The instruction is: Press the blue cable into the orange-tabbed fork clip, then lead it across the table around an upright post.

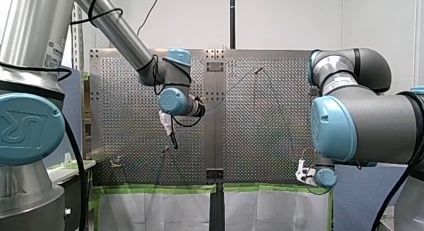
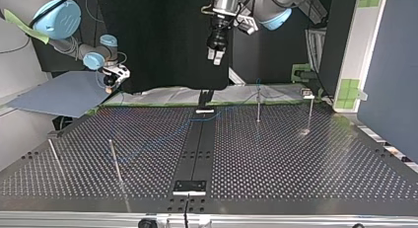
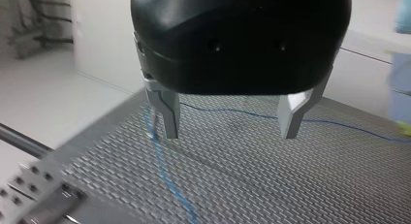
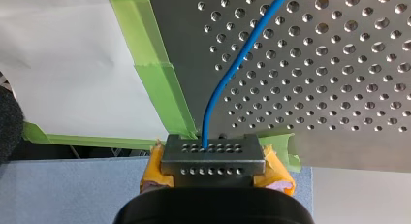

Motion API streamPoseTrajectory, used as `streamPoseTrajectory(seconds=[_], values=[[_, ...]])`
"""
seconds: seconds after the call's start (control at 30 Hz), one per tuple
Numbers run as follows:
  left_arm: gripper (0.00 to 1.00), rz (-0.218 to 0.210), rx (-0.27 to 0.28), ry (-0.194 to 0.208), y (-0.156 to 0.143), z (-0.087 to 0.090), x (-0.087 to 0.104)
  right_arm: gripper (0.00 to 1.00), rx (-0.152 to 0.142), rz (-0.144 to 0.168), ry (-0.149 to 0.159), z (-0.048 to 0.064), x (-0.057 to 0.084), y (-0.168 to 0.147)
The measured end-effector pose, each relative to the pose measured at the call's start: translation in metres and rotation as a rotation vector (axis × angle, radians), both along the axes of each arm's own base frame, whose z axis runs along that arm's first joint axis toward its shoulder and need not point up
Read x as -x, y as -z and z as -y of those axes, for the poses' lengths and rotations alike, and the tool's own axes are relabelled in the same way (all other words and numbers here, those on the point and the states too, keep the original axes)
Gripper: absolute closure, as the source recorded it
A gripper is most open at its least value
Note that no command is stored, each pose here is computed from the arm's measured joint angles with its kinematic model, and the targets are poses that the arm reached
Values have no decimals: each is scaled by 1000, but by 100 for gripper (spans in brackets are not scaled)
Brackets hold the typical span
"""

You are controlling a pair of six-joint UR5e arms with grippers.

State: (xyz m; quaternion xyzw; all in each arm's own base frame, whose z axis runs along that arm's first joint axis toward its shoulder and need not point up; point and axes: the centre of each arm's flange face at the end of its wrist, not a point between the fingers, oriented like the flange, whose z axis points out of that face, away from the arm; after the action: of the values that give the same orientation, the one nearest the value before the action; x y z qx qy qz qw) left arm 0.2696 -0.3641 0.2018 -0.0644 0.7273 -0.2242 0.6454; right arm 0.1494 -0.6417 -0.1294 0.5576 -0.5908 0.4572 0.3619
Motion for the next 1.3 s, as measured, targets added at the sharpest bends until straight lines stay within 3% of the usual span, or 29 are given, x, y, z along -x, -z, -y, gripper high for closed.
streamPoseTrajectory(seconds=[0.27,0.9,1.03,1.3], values=[[0,-37,-60,-8,47,-18,14,100,0,0,-1,0,0,0],[0,-7,-193,-53,84,-67,38,100,-2,8,-20,-1,-2,0],[0,21,-211,-54,82,-68,32,100,-4,9,-25,-1,-3,0],[0,48,-205,-14,76,-60,19,100,-12,10,-28,-2,-3,1]])
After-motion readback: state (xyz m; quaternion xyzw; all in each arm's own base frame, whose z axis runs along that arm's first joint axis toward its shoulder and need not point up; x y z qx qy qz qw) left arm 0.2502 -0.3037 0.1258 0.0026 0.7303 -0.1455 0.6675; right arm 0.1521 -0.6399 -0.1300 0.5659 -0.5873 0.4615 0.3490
